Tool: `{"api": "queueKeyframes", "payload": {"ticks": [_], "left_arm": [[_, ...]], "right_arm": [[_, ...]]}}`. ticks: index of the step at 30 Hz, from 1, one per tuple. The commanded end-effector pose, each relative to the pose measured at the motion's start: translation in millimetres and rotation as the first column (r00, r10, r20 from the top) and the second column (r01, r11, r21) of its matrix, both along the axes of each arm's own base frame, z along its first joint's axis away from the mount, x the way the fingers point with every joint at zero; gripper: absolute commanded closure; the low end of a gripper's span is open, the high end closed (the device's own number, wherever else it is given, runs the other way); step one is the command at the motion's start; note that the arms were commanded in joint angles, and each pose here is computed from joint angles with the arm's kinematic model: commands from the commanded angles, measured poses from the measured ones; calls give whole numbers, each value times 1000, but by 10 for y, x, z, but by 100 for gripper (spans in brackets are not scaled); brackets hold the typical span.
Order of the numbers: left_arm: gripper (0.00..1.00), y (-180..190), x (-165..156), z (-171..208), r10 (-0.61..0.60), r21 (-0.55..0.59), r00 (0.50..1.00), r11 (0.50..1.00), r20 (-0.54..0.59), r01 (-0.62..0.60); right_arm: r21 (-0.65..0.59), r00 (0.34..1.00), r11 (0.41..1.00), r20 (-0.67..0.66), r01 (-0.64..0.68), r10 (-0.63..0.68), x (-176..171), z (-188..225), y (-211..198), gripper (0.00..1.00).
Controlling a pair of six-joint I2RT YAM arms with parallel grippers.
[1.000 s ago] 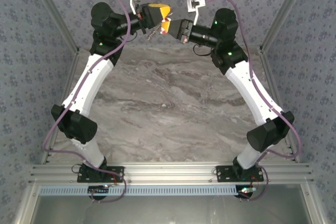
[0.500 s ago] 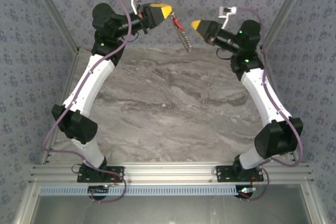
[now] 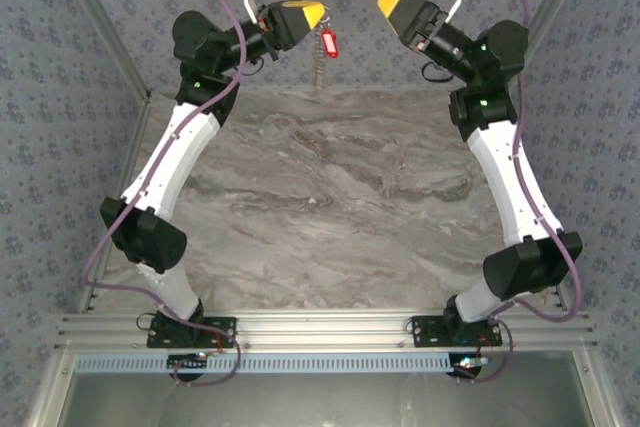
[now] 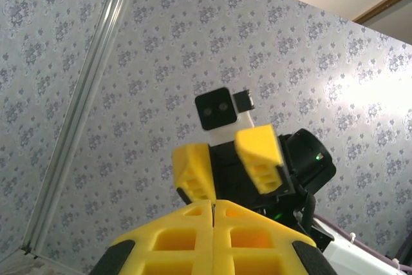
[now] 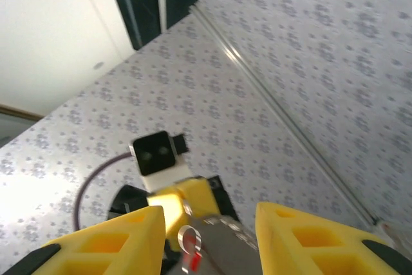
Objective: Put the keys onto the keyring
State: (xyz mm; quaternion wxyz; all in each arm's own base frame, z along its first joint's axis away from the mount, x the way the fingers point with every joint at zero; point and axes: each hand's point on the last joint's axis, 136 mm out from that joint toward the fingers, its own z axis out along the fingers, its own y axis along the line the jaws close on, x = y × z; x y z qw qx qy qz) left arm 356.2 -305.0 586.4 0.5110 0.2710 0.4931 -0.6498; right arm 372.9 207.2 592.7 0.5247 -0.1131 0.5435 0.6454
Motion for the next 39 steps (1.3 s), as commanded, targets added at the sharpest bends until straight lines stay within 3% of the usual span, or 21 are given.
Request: {"api": "queueKeyframes", "payload": {"ticks": [1,8,24,27,32,38,39], "left_arm": [[100,32,-29,112,3,-52,999,999,33,-2],[100,34,-14,115,3,-61,1000,998,28,-1],[100,36,-21,108,5,-52,1000,999,31,-3],[100,34,-18,100,4,-51,1000,999,30,-3],[100,33,-4,85,5,-50,1000,999,28,-4],[100,44,15,81,9,-42,1000,999,22,-8],[96,59,22,82,13,-38,1000,999,22,-12]], "right_arm": [[33,999,999,14,-38,38,35,87,176,54],[26,995,995,4,-98,98,42,36,492,55],[19,989,989,-10,-149,149,29,-40,736,66],[17,988,988,-14,-156,156,21,-60,760,74],[13,988,988,-14,-155,155,18,-69,759,100],[4,989,989,-22,-148,148,42,-105,713,100],[-2,989,989,-25,-149,149,48,-125,708,100]]}}
